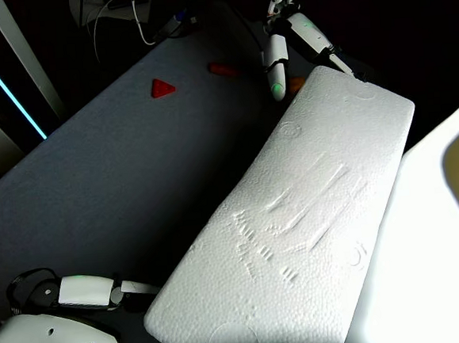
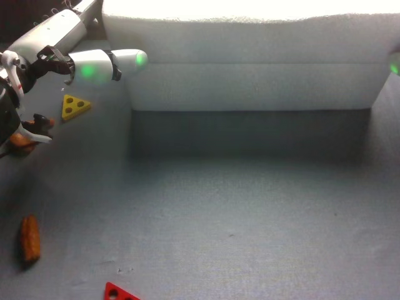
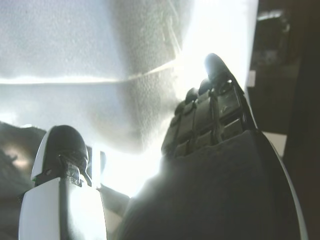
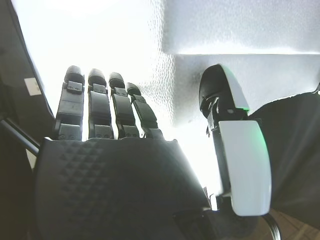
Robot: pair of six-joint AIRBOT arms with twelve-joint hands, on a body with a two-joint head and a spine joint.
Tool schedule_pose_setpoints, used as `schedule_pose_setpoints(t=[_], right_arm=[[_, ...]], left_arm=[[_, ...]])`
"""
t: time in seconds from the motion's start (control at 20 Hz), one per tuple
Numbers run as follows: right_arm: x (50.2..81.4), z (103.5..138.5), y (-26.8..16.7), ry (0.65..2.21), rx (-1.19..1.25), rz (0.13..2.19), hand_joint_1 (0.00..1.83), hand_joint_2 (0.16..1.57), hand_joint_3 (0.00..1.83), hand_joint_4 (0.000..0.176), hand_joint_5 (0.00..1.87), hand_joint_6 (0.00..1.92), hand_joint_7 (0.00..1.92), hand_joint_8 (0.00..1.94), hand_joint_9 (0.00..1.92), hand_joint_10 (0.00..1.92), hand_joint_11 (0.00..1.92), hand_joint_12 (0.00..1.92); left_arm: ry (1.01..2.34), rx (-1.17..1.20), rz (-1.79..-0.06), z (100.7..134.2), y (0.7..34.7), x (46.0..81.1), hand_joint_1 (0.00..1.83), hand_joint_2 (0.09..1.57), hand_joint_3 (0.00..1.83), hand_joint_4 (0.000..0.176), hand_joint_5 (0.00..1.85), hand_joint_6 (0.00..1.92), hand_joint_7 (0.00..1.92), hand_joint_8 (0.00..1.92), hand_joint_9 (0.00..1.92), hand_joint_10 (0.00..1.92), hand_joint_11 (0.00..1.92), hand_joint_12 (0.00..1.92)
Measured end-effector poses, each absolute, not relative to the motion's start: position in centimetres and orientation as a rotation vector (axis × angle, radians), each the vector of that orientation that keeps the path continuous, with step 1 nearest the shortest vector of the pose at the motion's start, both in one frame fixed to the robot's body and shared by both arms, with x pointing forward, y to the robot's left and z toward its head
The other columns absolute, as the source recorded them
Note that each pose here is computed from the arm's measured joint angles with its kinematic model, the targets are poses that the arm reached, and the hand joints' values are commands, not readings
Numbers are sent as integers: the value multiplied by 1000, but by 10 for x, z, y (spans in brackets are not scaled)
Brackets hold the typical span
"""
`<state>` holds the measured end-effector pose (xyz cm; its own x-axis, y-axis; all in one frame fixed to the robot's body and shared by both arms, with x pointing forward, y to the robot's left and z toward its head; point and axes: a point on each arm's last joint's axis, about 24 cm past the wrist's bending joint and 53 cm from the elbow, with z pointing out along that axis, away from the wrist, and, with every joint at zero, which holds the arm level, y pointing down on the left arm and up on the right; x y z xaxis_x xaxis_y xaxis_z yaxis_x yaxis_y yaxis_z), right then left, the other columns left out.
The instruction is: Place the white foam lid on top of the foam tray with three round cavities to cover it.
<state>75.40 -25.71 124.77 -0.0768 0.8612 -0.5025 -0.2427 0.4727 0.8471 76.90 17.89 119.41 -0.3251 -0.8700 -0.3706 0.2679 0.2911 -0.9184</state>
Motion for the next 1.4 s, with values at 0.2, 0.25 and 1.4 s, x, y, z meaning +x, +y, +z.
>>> schedule_pose_setpoints(t=[0.2, 0.25, 1.4], right_arm=[[756, 1251, -258, 1349, 593, 1005, 536, 1308, 0, 0, 0, 0, 0, 0, 63, 28, 0, 677], [756, 1251, -258, 1350, 592, 1005, 522, 1307, 0, 0, 0, 0, 0, 0, 49, 23, 0, 717], [763, 1263, -259, 1345, 576, 1000, 423, 1308, 0, 0, 0, 0, 0, 0, 0, 0, 0, 358]], left_arm=[[1455, -597, -1291, 1192, 179, 771, 504, 1124, 8, 43, 0, 0, 0, 0, 0, 0, 0, 350], [1454, -600, -1292, 1193, 179, 771, 501, 1131, 4, 43, 0, 0, 0, 0, 0, 0, 0, 283], [1440, -611, -1299, 1198, 177, 778, 539, 1093, 0, 38, 0, 0, 0, 0, 0, 0, 0, 880]])
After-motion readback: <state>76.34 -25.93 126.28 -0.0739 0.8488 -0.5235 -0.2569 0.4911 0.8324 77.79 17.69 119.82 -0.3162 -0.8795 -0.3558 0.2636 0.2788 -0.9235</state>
